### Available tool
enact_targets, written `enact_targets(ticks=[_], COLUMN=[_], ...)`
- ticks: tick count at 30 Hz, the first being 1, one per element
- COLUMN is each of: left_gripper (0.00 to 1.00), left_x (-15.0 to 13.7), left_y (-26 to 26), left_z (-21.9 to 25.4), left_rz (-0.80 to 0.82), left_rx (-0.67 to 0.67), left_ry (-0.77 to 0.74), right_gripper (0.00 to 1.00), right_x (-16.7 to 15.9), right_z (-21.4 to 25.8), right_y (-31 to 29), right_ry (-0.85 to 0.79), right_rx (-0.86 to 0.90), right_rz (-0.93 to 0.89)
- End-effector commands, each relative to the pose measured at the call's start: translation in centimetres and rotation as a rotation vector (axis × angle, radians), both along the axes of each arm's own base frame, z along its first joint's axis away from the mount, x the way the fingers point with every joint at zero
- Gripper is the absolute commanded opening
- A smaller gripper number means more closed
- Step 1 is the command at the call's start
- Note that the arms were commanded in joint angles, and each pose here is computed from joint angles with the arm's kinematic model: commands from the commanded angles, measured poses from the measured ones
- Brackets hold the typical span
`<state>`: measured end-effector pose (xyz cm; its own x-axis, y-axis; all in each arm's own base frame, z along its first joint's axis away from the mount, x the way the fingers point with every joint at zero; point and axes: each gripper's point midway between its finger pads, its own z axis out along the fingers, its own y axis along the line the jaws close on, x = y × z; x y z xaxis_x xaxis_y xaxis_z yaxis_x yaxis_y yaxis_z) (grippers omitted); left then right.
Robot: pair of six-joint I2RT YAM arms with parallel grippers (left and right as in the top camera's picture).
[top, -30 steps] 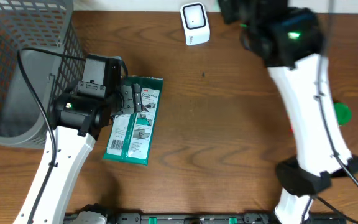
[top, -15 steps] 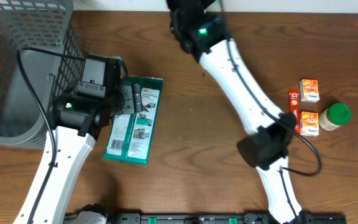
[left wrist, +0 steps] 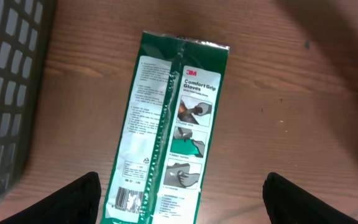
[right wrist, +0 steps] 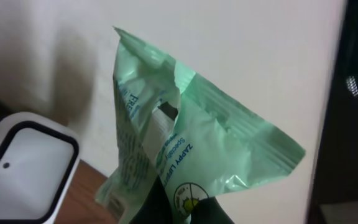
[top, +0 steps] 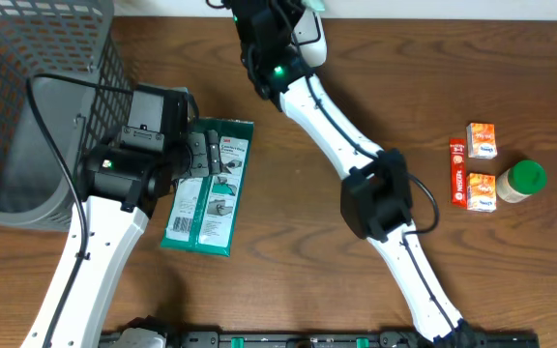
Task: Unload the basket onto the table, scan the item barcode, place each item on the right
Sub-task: 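Hold the wipes pack in front of the white scanner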
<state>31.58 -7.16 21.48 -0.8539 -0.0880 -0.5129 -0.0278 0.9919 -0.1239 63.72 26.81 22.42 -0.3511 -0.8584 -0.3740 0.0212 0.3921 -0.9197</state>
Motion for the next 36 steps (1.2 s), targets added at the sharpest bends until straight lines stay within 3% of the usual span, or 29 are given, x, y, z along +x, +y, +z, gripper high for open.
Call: enact_targets(ticks=[1,14,27,36], left_gripper=[0.84,0.84,0.84,0.84], left_x=[0.3,0.3,0.3,0.3], left_y=[0.3,0.3,0.3,0.3], left_z=[0.3,0.3,0.3,0.3], left_rz=[0.0,0.0,0.0,0.0], left_rx=[0.015,0.016,0.016,0.015], left_ry=[-0.011,-0.011,-0.011,-0.011], right_gripper=[0.01,0.01,0.01,0.01], right_x=[0.8,2.6,2.0,1.4], right_z=[-2.0,-6.9,-10.2,-10.2], right_y=[-0.4,-1.0,-1.3,-0.1], right_ry=[0.021,0.029,0.132,0.085], right_rx=[-0.131,-0.186,-0.13,-0.002], right_rz=[-0.021,-0.001,-0.007,-0.013])
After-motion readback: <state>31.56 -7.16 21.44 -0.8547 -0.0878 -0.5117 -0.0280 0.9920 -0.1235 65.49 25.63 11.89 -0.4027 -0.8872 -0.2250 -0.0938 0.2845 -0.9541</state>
